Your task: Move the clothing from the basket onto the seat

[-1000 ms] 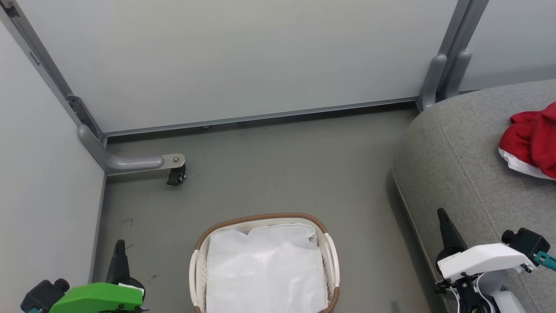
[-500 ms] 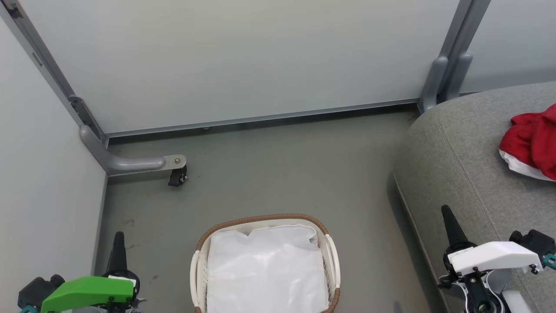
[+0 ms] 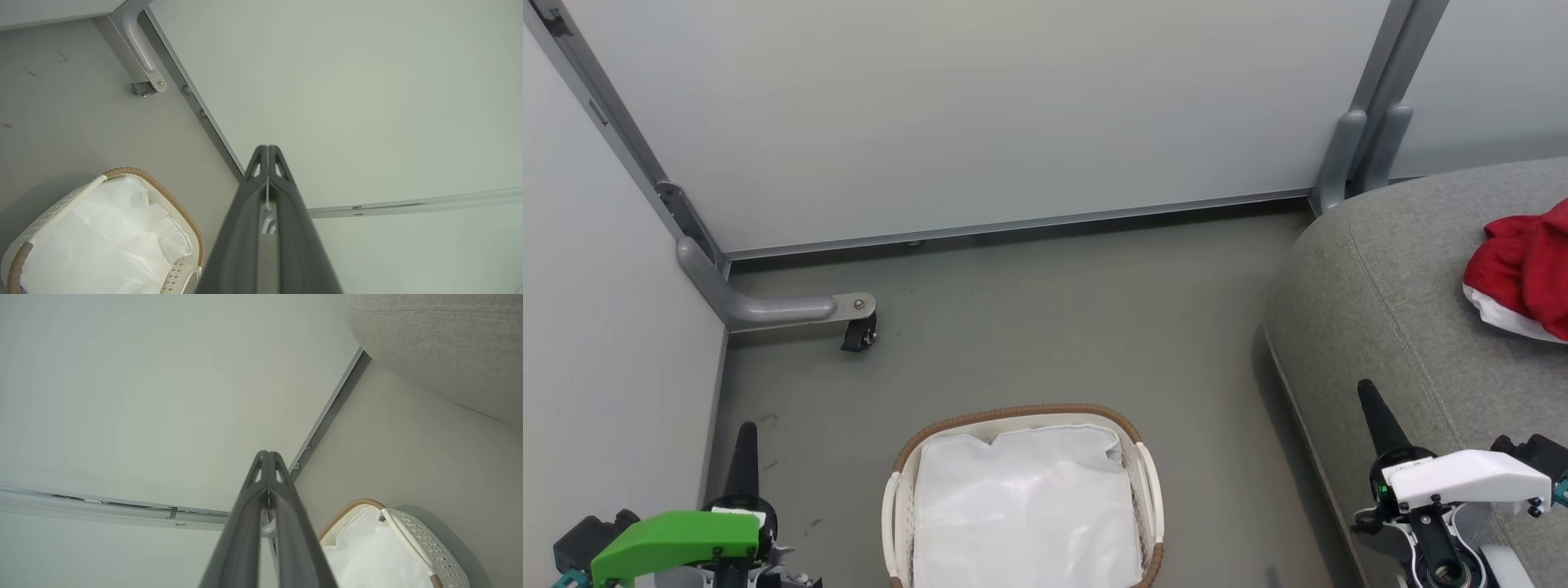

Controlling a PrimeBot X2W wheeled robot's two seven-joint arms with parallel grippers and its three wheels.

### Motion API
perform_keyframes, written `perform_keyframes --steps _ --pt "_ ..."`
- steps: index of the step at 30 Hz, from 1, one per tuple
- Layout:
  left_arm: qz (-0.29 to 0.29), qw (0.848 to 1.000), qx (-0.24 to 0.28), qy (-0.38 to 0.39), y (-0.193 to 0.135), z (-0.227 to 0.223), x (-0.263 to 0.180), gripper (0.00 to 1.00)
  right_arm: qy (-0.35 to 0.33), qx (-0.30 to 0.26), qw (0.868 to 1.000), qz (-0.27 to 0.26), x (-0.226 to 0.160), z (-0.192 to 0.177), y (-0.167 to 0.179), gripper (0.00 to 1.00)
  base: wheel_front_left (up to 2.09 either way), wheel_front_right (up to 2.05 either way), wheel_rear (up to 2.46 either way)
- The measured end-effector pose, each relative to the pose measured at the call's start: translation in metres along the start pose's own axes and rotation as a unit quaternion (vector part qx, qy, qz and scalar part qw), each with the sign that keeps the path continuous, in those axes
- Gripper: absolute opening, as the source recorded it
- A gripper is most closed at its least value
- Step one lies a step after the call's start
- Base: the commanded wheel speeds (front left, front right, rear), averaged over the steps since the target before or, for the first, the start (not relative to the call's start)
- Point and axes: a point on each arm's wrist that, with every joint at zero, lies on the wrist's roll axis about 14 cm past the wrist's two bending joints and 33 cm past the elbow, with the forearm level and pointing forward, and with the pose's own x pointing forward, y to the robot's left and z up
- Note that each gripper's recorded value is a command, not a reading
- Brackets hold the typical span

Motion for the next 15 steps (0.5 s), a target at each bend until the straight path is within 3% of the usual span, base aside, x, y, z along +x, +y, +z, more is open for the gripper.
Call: perform_keyframes --steps 15 --pt "-0.020 0.998 -0.055 0.001 -0.012 0.004 0.003 0.00 -0.001 0.064 0.998 0.013 0.001 0.004 0.007 0.00 0.00 0.00 0.00"
